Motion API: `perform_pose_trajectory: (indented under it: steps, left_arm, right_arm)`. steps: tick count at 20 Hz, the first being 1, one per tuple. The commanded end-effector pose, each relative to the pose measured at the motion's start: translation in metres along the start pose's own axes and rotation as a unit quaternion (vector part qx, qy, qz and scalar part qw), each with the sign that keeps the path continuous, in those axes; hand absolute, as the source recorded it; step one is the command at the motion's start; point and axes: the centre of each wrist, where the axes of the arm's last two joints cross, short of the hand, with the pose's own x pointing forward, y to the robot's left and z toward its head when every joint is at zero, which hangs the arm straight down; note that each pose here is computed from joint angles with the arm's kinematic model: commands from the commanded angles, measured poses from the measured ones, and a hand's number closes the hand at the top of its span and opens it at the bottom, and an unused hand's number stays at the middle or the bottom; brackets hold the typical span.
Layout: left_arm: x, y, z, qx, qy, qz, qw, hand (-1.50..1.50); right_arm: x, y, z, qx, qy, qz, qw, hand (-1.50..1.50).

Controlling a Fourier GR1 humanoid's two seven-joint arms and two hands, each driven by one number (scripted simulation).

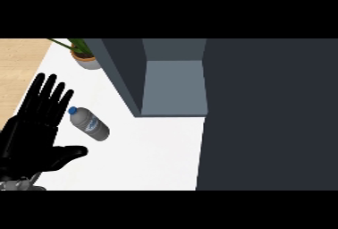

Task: Pick up the bottled water, place it into the cabinet and close the cabinet

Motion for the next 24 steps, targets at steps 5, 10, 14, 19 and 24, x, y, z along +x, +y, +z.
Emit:
perform_pose_trajectory:
  steps: [5, 10, 14, 19, 24]
  left_arm:
    - [-0.007, 0.0, 0.021, 0.003, 0.024, 0.018, 0.9996, -1.5]
    - [-0.009, 0.024, 0.03, 0.02, 0.023, 0.002, 0.9995, -1.5]
    - [-0.005, 0.026, 0.034, 0.017, 0.025, -0.002, 0.9995, -1.5]
    - [-0.004, 0.048, 0.042, 0.016, -0.006, -0.008, 0.9998, -1.5]
    - [-0.026, 0.05, 0.051, 0.054, -0.013, 0.003, 0.9985, -1.5]
  right_arm:
    - [0.01, 0.014, 0.027, -0.008, 0.006, -0.026, 1.0, -1.5]
    - [-0.026, -0.002, 0.03, 0.0, 0.009, -0.019, 1.0, -1.5]
    - [-0.006, -0.001, 0.04, 0.009, 0.007, -0.019, 1.0, -1.5]
    - [-0.02, 0.015, 0.044, -0.003, 0.003, -0.01, 1.0, -1.5]
    - [-0.018, 0.0, 0.051, 0.004, 0.003, 0.001, 1.0, -1.5]
